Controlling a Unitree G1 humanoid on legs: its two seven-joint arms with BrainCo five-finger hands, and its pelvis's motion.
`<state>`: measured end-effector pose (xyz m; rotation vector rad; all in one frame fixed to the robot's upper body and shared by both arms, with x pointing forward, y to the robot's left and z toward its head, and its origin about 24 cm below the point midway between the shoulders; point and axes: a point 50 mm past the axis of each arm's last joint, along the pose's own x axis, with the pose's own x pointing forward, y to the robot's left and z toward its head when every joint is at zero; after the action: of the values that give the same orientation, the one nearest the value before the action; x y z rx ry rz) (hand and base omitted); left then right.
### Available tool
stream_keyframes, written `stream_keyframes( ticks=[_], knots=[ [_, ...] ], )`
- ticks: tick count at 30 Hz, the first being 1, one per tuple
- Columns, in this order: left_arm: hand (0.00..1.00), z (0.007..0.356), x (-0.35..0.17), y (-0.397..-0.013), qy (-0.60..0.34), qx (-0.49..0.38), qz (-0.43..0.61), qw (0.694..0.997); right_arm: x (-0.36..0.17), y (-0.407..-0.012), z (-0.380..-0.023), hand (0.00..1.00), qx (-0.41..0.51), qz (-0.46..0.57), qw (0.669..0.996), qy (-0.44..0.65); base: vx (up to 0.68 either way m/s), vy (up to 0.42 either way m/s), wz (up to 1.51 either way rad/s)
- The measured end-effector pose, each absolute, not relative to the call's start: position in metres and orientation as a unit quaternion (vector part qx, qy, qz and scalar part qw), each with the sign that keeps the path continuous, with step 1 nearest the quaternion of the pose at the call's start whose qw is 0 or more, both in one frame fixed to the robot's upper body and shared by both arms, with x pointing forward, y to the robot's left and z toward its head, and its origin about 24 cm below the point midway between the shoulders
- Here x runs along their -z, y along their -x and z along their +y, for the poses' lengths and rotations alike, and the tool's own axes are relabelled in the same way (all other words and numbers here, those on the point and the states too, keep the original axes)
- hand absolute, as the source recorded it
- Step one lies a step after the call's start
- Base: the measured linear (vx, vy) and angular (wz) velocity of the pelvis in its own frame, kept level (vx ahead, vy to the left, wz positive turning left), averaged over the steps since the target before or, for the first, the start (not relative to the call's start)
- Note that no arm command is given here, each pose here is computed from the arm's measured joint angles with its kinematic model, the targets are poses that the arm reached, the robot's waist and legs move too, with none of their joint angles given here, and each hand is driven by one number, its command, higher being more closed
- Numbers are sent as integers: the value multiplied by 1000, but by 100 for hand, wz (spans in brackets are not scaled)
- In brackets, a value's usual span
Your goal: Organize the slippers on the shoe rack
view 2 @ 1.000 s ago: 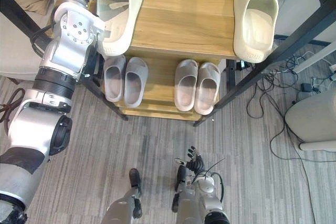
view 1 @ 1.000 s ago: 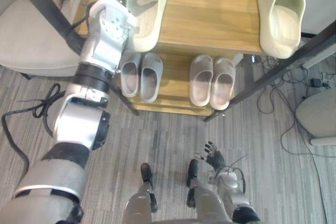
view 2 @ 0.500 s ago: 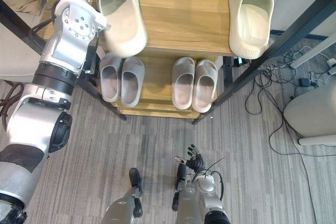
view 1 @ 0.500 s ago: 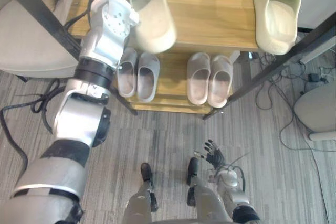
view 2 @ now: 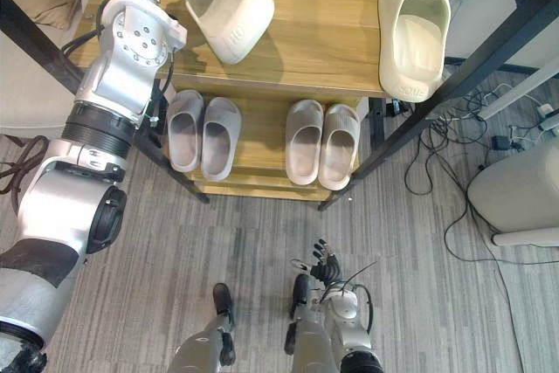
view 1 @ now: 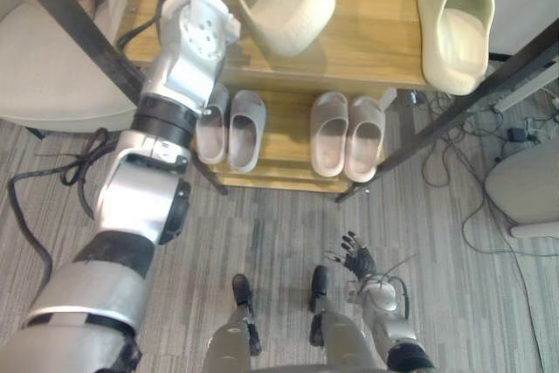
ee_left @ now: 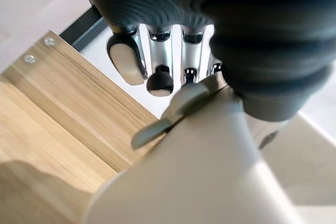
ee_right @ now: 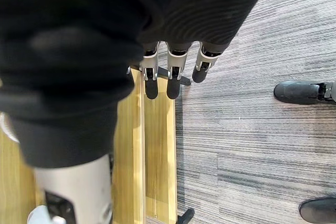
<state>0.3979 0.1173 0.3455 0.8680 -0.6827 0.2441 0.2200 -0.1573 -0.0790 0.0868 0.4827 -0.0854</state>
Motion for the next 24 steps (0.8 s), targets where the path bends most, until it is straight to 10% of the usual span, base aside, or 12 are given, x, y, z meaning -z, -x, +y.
stream_keyframes(
  ticks=[24],
  knots=[
    [100, 25, -311, -386, -432, 9, -366, 824, 81, -216, -162, 0, 56, 244, 967, -50, 3, 15, -6]
  ],
)
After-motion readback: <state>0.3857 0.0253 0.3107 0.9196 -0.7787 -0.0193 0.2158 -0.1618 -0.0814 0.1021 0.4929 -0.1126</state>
